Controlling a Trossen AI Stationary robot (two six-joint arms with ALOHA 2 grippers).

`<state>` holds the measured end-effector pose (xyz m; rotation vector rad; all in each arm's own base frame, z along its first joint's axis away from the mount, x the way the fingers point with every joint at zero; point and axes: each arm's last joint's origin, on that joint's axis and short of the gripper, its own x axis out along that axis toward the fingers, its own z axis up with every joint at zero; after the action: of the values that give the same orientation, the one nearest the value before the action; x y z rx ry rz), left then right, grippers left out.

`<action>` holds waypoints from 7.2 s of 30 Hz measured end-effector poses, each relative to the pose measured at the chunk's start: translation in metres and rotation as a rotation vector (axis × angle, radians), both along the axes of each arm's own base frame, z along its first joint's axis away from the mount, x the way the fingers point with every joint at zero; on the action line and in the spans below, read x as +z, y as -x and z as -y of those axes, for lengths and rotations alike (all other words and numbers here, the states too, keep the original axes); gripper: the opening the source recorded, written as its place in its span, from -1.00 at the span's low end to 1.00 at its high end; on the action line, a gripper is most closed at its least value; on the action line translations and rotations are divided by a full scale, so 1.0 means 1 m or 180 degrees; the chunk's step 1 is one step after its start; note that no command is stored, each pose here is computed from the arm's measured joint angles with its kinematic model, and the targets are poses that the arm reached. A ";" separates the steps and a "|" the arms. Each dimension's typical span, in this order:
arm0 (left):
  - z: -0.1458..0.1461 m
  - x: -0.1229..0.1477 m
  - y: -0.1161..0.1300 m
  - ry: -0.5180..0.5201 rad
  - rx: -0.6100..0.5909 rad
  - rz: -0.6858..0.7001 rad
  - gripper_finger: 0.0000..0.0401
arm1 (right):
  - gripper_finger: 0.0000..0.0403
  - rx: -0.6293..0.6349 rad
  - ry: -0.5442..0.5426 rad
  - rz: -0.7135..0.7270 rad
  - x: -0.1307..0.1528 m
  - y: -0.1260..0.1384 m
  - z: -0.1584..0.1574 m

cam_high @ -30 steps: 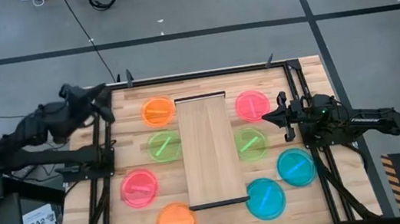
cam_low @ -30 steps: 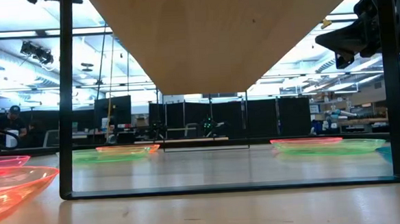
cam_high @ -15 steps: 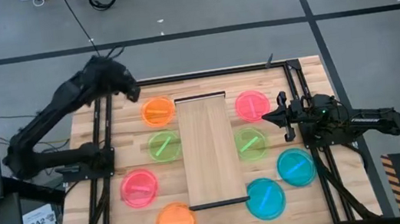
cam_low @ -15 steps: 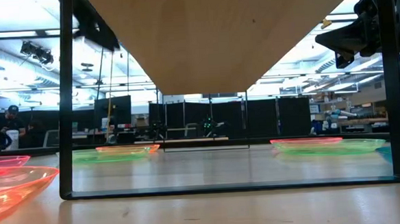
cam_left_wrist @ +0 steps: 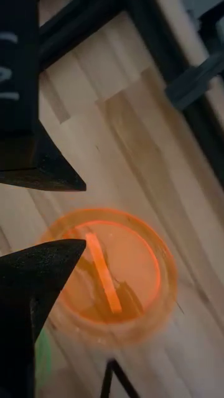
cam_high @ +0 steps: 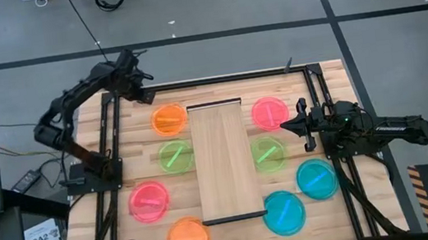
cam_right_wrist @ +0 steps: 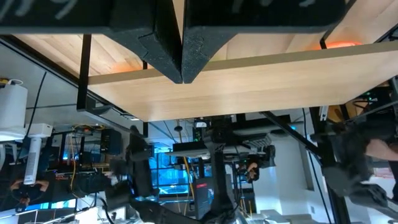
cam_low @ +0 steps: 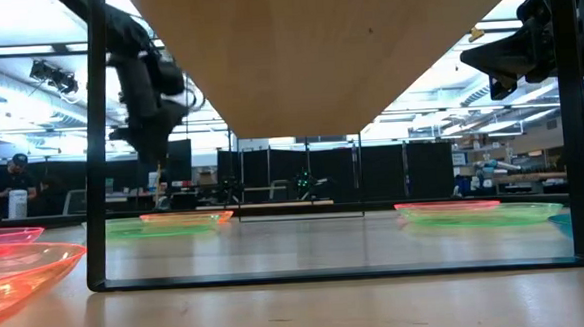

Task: Place and stack plates onto a shelf
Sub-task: Put the top orange plate on the shelf, then put the right green plate on the shelf

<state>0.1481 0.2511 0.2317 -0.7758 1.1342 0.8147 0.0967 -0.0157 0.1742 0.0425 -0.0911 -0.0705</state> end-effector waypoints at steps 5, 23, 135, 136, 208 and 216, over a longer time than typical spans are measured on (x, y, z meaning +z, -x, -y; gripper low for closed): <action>-0.009 -0.021 -0.003 0.0205 0.0001 -0.0118 -0.30 | -0.93 0.0001 0.0000 -0.0001 0.000 0.000 0.000; -0.019 -0.062 -0.010 0.0585 -0.0002 -0.0328 -0.30 | -0.93 0.0000 0.0000 -0.0001 0.000 0.000 0.000; 0.114 0.087 0.039 0.0625 -0.0170 0.0967 -1.00 | -0.93 -0.0001 0.0001 -0.0001 0.000 0.000 0.000; 0.117 0.087 0.035 0.0653 -0.0182 0.0971 -1.00 | -0.93 0.0000 0.0001 -0.0002 0.000 0.000 0.000; 0.123 0.028 -0.136 0.1199 0.0003 0.1639 -0.70 | -0.93 -0.0002 0.0000 -0.0002 0.000 0.000 0.000; 0.123 0.027 -0.135 0.1197 0.0005 0.1619 -0.46 | -0.93 -0.0001 0.0000 -0.0001 0.000 0.000 0.000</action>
<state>0.2832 0.1281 0.2591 -1.2162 0.8301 0.3677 0.0967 -0.0157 0.1742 0.0426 -0.0908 -0.0708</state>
